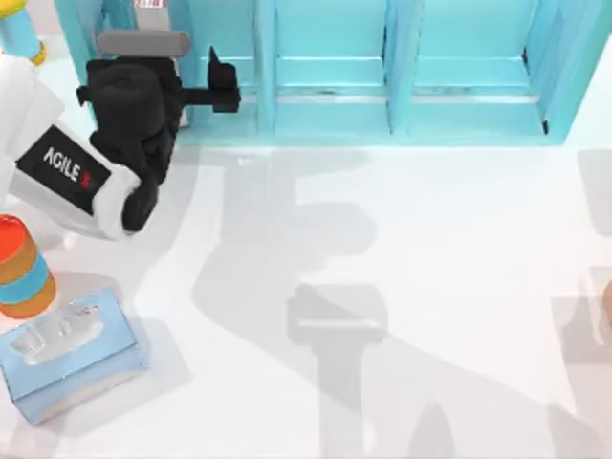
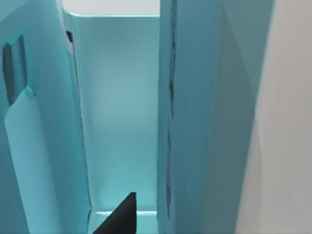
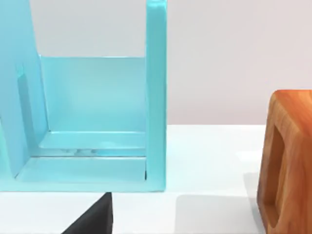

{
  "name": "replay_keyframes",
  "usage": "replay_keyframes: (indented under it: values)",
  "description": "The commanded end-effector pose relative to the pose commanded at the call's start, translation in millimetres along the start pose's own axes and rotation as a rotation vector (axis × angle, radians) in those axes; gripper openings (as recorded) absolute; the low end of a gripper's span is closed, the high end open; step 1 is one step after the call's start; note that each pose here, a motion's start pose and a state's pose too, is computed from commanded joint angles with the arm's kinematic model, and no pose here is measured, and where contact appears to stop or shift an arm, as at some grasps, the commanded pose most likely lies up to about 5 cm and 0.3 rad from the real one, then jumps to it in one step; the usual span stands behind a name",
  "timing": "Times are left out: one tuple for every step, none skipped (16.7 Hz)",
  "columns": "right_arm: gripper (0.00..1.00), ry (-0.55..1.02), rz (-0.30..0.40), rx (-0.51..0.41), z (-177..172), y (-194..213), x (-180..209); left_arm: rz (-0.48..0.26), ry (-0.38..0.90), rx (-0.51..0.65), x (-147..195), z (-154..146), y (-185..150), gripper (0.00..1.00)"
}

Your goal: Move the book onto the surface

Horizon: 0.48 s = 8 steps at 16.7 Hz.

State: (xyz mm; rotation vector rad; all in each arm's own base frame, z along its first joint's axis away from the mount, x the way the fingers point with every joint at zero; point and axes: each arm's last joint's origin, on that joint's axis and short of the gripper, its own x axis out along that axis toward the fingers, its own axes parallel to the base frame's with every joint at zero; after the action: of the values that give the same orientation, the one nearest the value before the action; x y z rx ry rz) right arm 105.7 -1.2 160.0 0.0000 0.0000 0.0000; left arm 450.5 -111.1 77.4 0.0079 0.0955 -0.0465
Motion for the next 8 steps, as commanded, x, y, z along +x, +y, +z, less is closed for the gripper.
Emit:
replay_keyframes:
  values:
    - [1.0,0.0,0.0,0.0,0.0,0.0,0.0,0.0,0.0,0.0,0.0,0.0,0.0,1.0]
    - [1.0,0.0,0.0,0.0,0.0,0.0,0.0,0.0,0.0,0.0,0.0,0.0,0.0,1.0]
    - [1.0,0.0,0.0,0.0,0.0,0.0,0.0,0.0,0.0,0.0,0.0,0.0,0.0,1.0]
    - [1.0,0.0,0.0,0.0,0.0,0.0,0.0,0.0,0.0,0.0,0.0,0.0,0.0,0.92]
    - [1.0,0.0,0.0,0.0,0.0,0.0,0.0,0.0,0.0,0.0,0.0,0.0,0.0,0.85]
    - [1.0,0.0,0.0,0.0,0.0,0.0,0.0,0.0,0.0,0.0,0.0,0.0,0.0,0.77]
    - [1.0,0.0,0.0,0.0,0.0,0.0,0.0,0.0,0.0,0.0,0.0,0.0,0.0,0.7]
    - [1.0,0.0,0.0,0.0,0.0,0.0,0.0,0.0,0.0,0.0,0.0,0.0,0.0,0.62]
